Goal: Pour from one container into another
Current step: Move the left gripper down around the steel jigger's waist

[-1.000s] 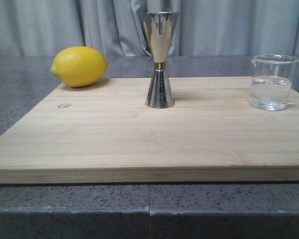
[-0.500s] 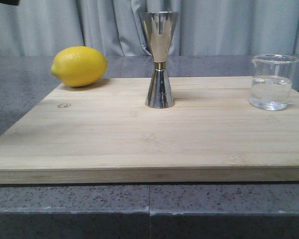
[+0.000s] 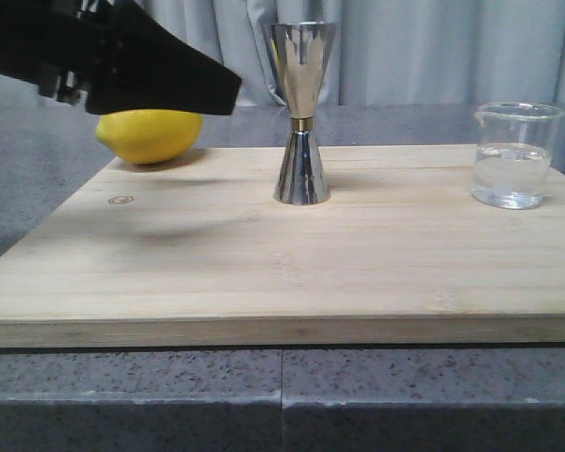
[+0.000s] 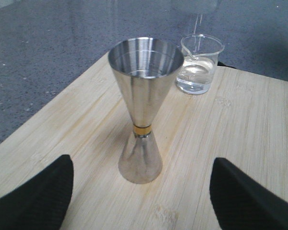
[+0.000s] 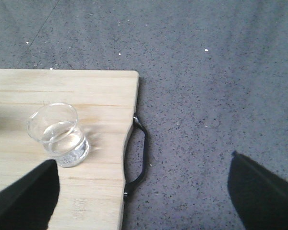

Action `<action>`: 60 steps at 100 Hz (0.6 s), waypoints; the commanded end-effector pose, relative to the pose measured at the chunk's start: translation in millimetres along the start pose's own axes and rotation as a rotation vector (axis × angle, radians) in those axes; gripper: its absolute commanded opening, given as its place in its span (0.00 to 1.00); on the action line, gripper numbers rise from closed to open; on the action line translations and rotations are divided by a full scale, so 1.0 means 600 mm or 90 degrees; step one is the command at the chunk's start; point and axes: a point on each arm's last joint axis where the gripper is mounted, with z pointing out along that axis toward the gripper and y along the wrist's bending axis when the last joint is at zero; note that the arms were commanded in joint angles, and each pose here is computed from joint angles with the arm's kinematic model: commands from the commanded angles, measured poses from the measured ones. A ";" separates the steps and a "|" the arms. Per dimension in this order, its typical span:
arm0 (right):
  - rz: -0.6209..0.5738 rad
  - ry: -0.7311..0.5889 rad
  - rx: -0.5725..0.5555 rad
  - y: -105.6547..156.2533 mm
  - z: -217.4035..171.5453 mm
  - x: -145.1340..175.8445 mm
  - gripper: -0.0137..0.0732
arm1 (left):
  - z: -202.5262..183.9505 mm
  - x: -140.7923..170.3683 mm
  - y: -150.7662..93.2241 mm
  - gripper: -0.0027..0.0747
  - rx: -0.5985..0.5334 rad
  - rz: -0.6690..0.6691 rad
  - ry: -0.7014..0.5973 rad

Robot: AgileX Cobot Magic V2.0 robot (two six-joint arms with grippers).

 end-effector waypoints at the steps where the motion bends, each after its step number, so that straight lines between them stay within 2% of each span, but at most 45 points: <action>1: -0.007 -0.063 0.004 0.000 -0.008 -0.027 0.90 | 0.012 -0.036 -0.003 0.74 0.014 0.010 -0.064; 60: -0.007 -0.070 0.006 -0.001 -0.008 -0.029 0.90 | 0.114 -0.037 0.021 0.74 0.080 0.012 -0.050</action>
